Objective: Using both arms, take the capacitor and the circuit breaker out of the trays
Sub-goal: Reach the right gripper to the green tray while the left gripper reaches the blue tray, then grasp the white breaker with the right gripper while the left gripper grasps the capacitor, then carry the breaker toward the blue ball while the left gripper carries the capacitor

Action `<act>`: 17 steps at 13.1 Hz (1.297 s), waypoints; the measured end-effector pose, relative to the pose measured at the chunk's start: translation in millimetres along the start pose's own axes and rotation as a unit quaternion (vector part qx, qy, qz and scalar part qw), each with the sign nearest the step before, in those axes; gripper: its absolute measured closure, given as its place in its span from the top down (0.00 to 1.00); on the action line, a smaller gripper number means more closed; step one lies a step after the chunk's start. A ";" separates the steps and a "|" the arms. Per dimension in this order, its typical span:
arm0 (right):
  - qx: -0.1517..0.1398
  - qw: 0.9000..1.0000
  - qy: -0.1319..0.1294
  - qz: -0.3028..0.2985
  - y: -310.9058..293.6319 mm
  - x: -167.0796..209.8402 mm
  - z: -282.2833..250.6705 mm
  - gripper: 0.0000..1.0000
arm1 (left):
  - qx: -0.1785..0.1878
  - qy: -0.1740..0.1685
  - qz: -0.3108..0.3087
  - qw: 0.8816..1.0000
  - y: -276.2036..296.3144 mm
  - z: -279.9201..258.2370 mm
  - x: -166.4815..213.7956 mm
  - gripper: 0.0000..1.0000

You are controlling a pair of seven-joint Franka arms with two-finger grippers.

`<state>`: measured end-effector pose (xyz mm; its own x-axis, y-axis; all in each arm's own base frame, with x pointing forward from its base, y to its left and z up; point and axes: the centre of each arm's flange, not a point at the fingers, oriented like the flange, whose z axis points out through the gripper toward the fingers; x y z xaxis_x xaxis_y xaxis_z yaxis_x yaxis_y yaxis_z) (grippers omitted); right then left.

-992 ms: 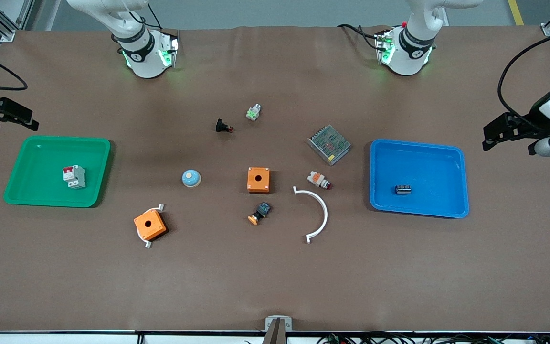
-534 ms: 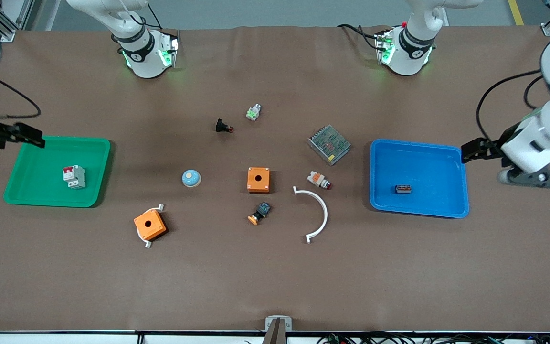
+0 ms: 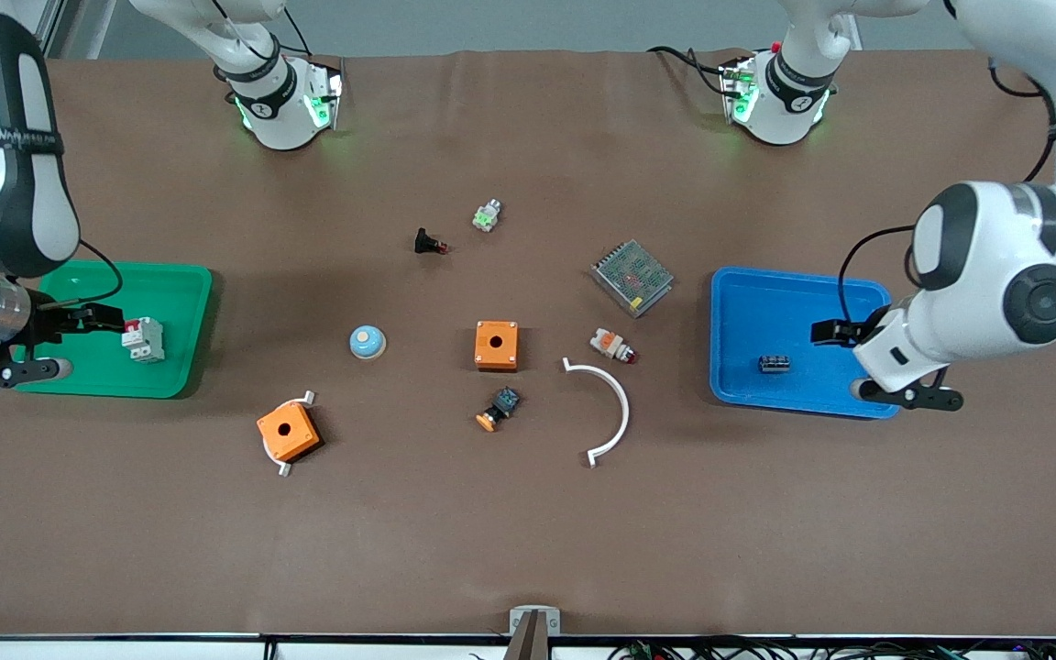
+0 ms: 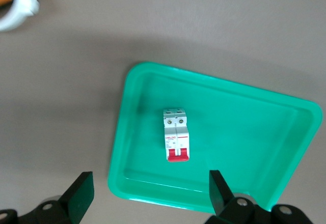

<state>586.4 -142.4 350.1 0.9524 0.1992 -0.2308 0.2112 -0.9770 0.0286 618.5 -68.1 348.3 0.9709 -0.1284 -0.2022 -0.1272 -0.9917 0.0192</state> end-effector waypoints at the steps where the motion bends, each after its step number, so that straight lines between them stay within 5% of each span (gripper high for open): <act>1: 0.002 1.000 -0.010 -0.016 2.7 4.2 18.2 1.00 | -0.001 -0.001 0.000 1.000 0.7 22.5 3.5 1.00; 7: -0.001 0.997 -0.024 -0.067 25.5 15.8 92.6 0.97 | 0.004 -0.007 -0.013 1.000 49.7 127.7 22.1 1.00; 12: 0.010 0.997 -0.041 -0.068 23.5 5.4 144.2 0.89 | 0.015 -0.023 -0.012 1.000 39.0 155.2 21.7 1.00; 16: 0.013 0.996 -0.050 -0.069 22.9 5.6 155.9 0.42 | 0.018 -0.030 -0.012 0.999 34.3 162.0 17.4 1.00; 17: 0.013 0.996 -0.051 -0.069 22.7 5.8 155.4 0.40 | 0.018 -0.032 -0.010 0.999 35.8 163.7 16.2 0.98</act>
<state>562.6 -175.2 198.2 0.8872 0.3250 -0.3275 0.3321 -0.9426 -0.0358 596.5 -104.6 185.4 0.9584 -0.1059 -0.2651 -0.1156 -0.9931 -0.0211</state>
